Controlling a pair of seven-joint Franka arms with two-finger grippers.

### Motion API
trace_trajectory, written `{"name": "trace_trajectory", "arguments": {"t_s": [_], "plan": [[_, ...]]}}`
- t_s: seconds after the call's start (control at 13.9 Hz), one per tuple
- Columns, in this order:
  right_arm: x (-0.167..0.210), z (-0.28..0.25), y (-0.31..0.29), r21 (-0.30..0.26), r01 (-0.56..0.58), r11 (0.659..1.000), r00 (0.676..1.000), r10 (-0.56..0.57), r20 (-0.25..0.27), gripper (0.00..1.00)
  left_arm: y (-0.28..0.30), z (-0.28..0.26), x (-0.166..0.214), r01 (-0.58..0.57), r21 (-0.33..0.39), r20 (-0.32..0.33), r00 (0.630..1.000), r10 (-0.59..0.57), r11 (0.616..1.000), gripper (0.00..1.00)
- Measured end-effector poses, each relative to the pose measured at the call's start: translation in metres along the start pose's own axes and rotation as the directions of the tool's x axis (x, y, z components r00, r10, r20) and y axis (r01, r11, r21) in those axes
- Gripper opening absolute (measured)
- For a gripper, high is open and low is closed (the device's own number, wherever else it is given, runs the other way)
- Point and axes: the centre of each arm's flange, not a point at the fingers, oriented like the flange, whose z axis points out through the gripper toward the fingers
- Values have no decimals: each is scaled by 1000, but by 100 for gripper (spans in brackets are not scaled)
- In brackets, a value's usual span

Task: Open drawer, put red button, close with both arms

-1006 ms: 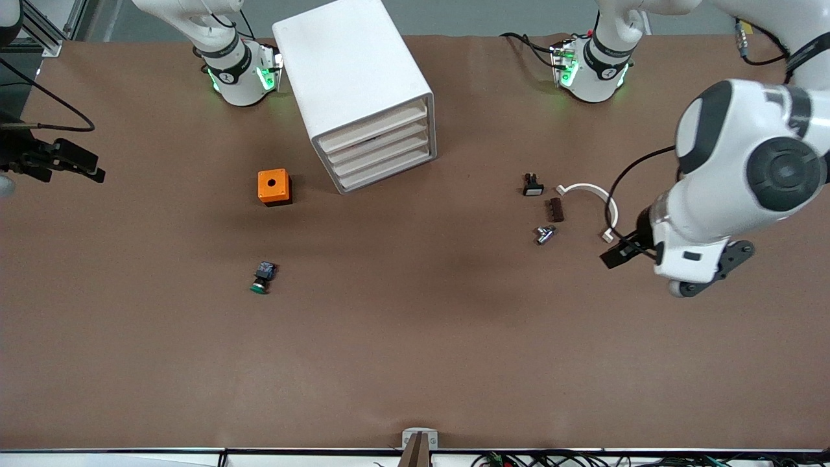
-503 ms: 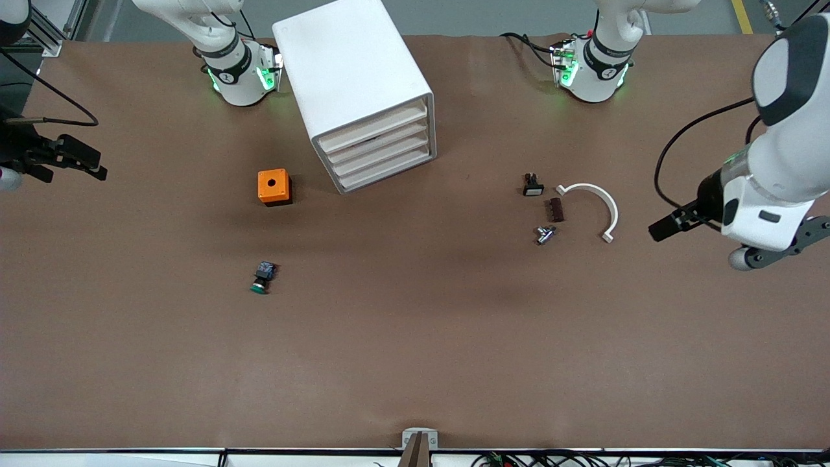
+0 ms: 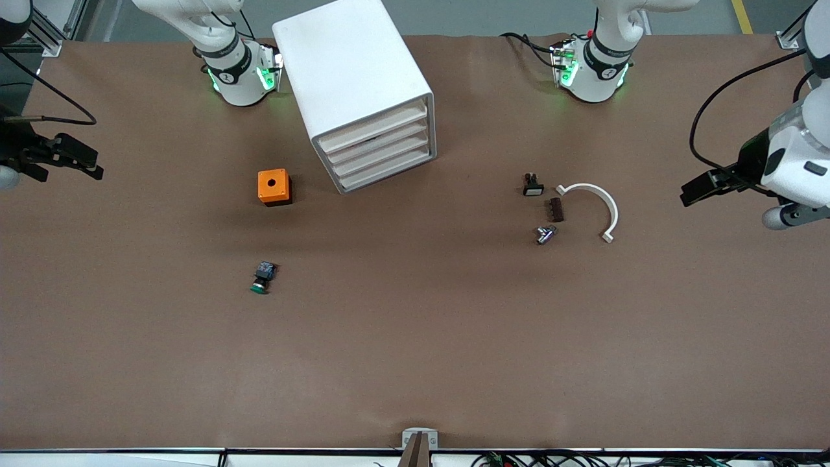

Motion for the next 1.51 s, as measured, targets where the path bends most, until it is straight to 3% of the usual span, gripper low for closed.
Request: {"name": "trace_trajectory", "arguments": {"t_s": [0.36, 1.51], "plan": [[0, -1, 0, -1, 1, 1000, 1000, -1, -7, 100, -22, -6, -3, -81, -8, -6, 997, 81, 997, 100], [0, -2, -1, -1, 2, 1000, 1000, -2, -9, 100, 7, -14, -61, -167, 30, -11, 986, 167, 985, 100]]}}
